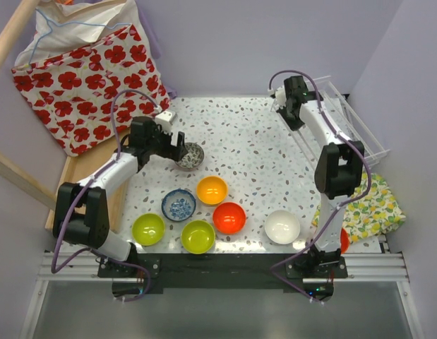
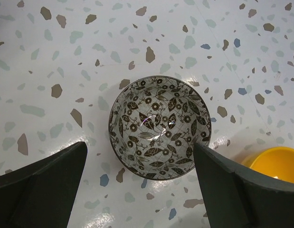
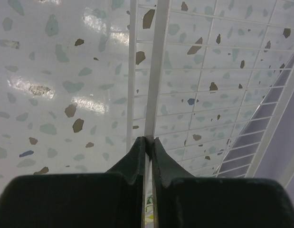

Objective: Load the bowls into the dish rack

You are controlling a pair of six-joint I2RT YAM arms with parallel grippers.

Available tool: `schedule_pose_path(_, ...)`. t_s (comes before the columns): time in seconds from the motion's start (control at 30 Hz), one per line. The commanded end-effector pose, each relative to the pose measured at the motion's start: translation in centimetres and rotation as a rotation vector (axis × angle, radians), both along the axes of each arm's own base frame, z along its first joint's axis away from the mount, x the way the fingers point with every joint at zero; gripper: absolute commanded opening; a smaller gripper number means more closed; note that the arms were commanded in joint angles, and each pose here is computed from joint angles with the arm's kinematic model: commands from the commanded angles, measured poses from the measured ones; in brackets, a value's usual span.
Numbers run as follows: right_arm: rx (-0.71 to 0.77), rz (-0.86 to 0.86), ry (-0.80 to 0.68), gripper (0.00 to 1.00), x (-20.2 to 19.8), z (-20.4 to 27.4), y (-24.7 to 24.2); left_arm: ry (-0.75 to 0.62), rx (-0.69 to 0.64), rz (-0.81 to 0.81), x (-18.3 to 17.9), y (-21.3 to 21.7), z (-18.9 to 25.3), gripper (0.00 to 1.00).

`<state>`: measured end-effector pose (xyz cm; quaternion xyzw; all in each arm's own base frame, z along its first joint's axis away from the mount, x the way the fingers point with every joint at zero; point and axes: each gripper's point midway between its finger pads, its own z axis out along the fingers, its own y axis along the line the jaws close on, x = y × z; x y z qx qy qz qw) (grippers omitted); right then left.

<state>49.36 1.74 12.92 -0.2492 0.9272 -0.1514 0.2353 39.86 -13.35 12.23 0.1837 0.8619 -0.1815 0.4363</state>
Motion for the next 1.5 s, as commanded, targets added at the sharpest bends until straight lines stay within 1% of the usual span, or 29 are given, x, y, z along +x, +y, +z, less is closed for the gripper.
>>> schedule_pose_path(0.0, -0.093, 0.082, -0.197, 0.00, 0.7, 7.0, 1.4, -0.064, -0.030, -0.030, 0.2, -0.9, 1.8, 0.99)
schedule_pose_path(0.03, -0.105, 0.090, -0.225, 0.00, 0.6, 7.5, 1.6, -0.094, -0.036, -0.033, 0.7, -1.1, 2.3, 0.99)
schedule_pose_path(0.2, -0.177, 0.173, -0.245, 0.00, 0.2, 8.0, 3.4, -0.085, -0.057, -0.021, 0.4, -1.2, 2.2, 0.99)
schedule_pose_path(0.4, -0.287, 0.222, -0.273, 0.00, 0.0, 9.2, 4.4, -0.089, -0.058, -0.019, 0.0, -1.2, 1.9, 0.99)
schedule_pose_path(0.67, -0.404, 0.254, -0.284, 0.00, -0.3, 11.1, 4.9, -0.088, -0.071, -0.018, -0.1, -1.3, 1.6, 0.99)
schedule_pose_path(0.83, -0.525, 0.283, -0.330, 0.00, -0.9, 13.1, 5.0, -0.074, -0.076, -0.016, -0.1, -1.4, 1.0, 0.99)
schedule_pose_path(0.93, -0.598, 0.311, -0.316, 0.00, -1.3, 13.6, 5.0, -0.071, -0.090, -0.004, -0.1, -1.4, 0.7, 0.99)
schedule_pose_path(1.03, -0.637, 0.317, -0.321, 0.00, -1.6, 14.2, 5.2, -0.071, -0.097, -0.012, -0.4, -1.5, 0.5, 0.99)
schedule_pose_path(1.1, -0.629, 0.327, -0.303, 0.00, -1.9, 14.3, 5.5, -0.069, -0.093, -0.007, -0.4, -1.4, 0.3, 0.99)
schedule_pose_path(1.13, -0.602, 0.321, -0.302, 0.00, -1.9, 14.1, 5.8, -0.070, -0.092, -0.005, -0.5, -1.4, 0.3, 0.99)
schedule_pose_path(1.17, -0.588, 0.308, -0.277, 0.00, -1.6, 13.2, 5.8, -0.072, -0.092, -0.004, -0.5, -1.3, 0.3, 0.99)
schedule_pose_path(1.2, -0.562, 0.278, -0.270, 0.01, -1.5, 13.9, 5.5, -0.074, -0.092, -0.006, -0.6, -1.3, 0.5, 0.99)
schedule_pose_path(1.23, -0.485, 0.209, -0.279, 0.06, -1.3, 13.8, 5.4, -0.075, -0.092, -0.008, -0.6, -1.3, 0.5, 0.99)
schedule_pose_path(1.27, -0.402, 0.186, -0.256, 0.15, -0.9, 13.4, 4.8, -0.073, -0.092, -0.012, -0.8, -1.4, 0.5, 0.99)
schedule_pose_path(1.3, -0.344, 0.159, -0.218, 0.31, -0.5, 13.6, 4.7, -0.076, -0.094, -0.023, -0.8, -1.5, 0.7, 0.99)
schedule_pose_path(1.33, -0.247, 0.100, -0.212, 0.41, -0.4, 13.3, 4.6, -0.076, -0.098, -0.034, -1.0, -1.7, 0.8, 1.00)
schedule_pose_path(1.37, -0.137, 0.107, -0.167, 0.48, -0.1, 12.2, 4.7, -0.077, -0.103, -0.045, -1.0, -1.8, 0.9, 1.00)
schedule_pose_path(1.4, -0.100, 0.098, -0.135, 0.53, -0.3, 12.1, 4.6, -0.076, -0.117, -0.072, -1.3, -2.3, 1.1, 1.00)
schedule_pose_path(1.43, -0.069, 0.075, -0.116, 0.62, -0.3, 11.4, 4.4, -0.081, -0.124, -0.090, -1.3, -2.7, 1.5, 1.00)
schedule_pose_path(1.47, -0.009, 0.100, -0.082, 0.66, -0.5, 10.7, 4.7, -0.080, -0.135, -0.110, -1.4, -3.1, 1.7, 1.00)
